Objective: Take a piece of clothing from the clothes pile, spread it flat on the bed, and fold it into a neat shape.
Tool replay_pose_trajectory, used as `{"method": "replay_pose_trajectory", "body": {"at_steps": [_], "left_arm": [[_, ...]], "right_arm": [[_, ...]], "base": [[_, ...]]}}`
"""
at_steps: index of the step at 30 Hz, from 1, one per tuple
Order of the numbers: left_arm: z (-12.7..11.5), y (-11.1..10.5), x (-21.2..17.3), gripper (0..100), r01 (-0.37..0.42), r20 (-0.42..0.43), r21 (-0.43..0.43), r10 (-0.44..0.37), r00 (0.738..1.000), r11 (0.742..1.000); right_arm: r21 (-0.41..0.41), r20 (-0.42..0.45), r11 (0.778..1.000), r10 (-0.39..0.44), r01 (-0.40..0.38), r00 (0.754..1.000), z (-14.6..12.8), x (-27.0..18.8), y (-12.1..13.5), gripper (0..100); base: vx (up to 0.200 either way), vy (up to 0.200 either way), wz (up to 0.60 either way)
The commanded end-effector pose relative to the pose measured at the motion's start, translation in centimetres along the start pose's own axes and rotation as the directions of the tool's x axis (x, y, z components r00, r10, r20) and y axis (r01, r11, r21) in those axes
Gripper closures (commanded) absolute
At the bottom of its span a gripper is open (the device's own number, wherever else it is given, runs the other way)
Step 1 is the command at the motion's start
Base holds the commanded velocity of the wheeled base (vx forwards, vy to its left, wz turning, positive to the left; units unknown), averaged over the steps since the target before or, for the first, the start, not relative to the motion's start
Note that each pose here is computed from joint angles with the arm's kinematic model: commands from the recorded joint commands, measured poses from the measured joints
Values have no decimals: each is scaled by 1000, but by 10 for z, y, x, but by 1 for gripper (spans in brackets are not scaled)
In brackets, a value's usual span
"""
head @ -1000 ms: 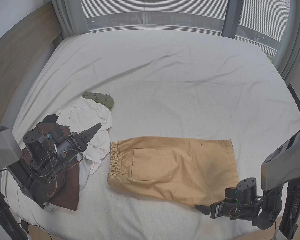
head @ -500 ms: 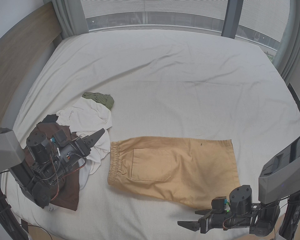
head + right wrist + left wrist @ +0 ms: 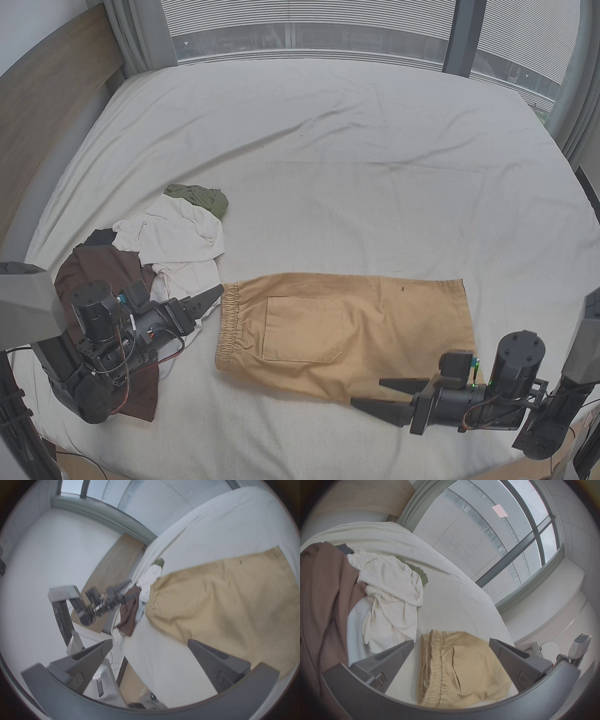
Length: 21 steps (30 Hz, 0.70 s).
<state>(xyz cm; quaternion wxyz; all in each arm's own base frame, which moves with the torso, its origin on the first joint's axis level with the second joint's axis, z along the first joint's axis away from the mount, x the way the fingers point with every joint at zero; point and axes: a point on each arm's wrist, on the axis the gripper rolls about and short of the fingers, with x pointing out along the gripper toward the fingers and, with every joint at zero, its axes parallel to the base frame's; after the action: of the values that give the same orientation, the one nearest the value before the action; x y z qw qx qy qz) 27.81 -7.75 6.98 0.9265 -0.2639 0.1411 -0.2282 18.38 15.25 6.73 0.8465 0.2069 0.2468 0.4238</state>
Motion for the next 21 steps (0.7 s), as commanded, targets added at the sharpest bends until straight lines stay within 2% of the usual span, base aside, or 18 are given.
{"method": "replay_pose_trajectory", "body": {"at_steps": [1, 6, 16, 21], "left_arm": [[-17, 6, 2, 0, -25, -66, -17, 24, 998, 1000], [-20, 7, 2, 0, -31, -78, -19, 30, 997, 999], [-29, 10, -4, 0, -57, -122, -24, 54, 991, 998], [-33, 13, -5, 0, -70, -139, -27, 65, 988, 997]], "right_arm": [[-32, 158, 999, 11, -6, 987, 35, -9, -2, 0], [-39, 232, 999, -15, 25, 973, 53, -13, -12, 0], [-23, 280, 996, -79, 89, 957, 62, -24, -26, 0], [-21, 286, 995, -86, 96, 955, 63, -24, -28, 0]], "base": [[0, 0, 0], [0, 0, 0], [0, 0, 0], [0, 0, 0]]}}
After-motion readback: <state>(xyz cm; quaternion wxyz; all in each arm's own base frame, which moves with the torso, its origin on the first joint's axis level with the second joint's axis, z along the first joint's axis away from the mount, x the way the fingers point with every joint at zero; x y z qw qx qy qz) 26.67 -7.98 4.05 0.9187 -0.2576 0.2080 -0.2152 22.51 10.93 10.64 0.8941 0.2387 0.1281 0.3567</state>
